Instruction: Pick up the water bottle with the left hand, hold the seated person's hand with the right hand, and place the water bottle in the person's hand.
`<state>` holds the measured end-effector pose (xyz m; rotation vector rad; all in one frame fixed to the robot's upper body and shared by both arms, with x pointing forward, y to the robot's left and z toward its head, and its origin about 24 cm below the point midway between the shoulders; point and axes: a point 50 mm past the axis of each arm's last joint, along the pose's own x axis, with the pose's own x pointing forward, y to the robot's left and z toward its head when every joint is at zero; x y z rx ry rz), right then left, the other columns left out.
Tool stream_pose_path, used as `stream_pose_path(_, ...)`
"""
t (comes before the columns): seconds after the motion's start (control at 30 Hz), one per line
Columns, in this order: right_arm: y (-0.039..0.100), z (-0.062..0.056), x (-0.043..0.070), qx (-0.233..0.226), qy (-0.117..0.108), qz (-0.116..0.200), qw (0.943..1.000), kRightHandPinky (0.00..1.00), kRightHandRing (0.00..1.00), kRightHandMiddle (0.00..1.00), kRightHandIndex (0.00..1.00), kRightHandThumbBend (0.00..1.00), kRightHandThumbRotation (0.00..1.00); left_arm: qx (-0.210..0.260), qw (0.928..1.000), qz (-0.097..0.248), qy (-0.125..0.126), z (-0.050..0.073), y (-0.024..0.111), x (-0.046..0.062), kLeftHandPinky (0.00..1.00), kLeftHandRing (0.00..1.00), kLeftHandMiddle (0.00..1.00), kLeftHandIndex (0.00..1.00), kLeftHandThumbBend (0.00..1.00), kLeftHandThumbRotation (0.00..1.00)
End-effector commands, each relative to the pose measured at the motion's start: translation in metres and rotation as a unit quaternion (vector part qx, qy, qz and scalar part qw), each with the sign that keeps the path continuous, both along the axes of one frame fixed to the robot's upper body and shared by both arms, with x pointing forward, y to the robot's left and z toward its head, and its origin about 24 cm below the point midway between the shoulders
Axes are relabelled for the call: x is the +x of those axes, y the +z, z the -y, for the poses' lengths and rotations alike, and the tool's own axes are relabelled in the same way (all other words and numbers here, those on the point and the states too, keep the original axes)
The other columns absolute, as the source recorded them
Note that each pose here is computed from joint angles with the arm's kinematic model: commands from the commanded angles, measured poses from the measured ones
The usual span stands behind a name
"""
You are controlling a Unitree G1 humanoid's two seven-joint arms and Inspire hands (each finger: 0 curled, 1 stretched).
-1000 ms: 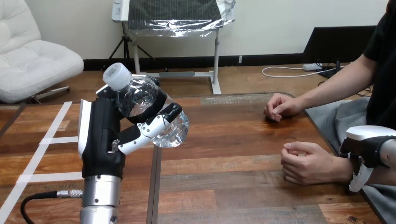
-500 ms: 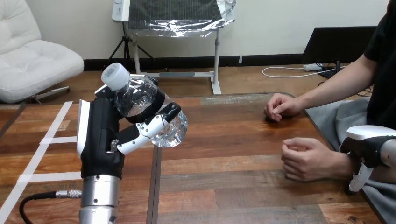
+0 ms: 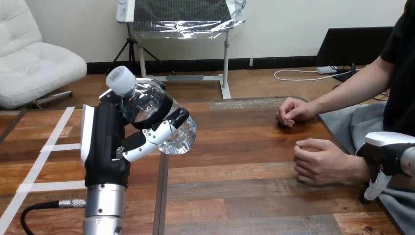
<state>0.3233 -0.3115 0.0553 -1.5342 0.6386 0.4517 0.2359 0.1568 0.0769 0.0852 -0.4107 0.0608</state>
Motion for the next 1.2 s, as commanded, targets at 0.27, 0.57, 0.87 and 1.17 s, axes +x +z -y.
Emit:
stream_pose_path(0.27, -0.0279, -0.0236, -0.0038, 0.037, 0.016, -0.015, 0.9991, 0.41, 0.5, 0.63, 0.82, 0.67, 0.0, -0.002, 0.9993, 0.037, 0.002, -0.0014, 0.0175, 0.0048, 0.46, 0.44, 0.46, 0.52, 0.6, 0.0)
stream_pose_path(0.57, -0.028, -0.0241, -0.0042, 0.038, 0.018, -0.007, 0.9991, 0.29, 0.39, 0.54, 0.83, 0.62, 0.0, -0.002, 0.9993, 0.037, 0.001, -0.0032, 0.0158, 0.0058, 0.46, 0.44, 0.46, 0.52, 0.59, 0.0)
stream_pose_path(0.87, -0.0264, -0.0232, -0.004, 0.044, 0.032, 0.015, 0.9984, 0.29, 0.39, 0.53, 0.76, 0.63, 0.0, 0.002, 0.9994, 0.034, 0.003, -0.0039, 0.0151, 0.0063, 0.46, 0.44, 0.46, 0.52, 0.6, 0.0)
stream_pose_path(1.17, -0.0216, -0.0214, -0.0024, 0.037, 0.037, 0.036, 0.998, 0.27, 0.37, 0.5, 0.72, 0.65, 0.0, -0.001, 0.9993, 0.036, -0.001, -0.004, 0.0146, 0.0078, 0.46, 0.44, 0.46, 0.52, 0.59, 0.0)
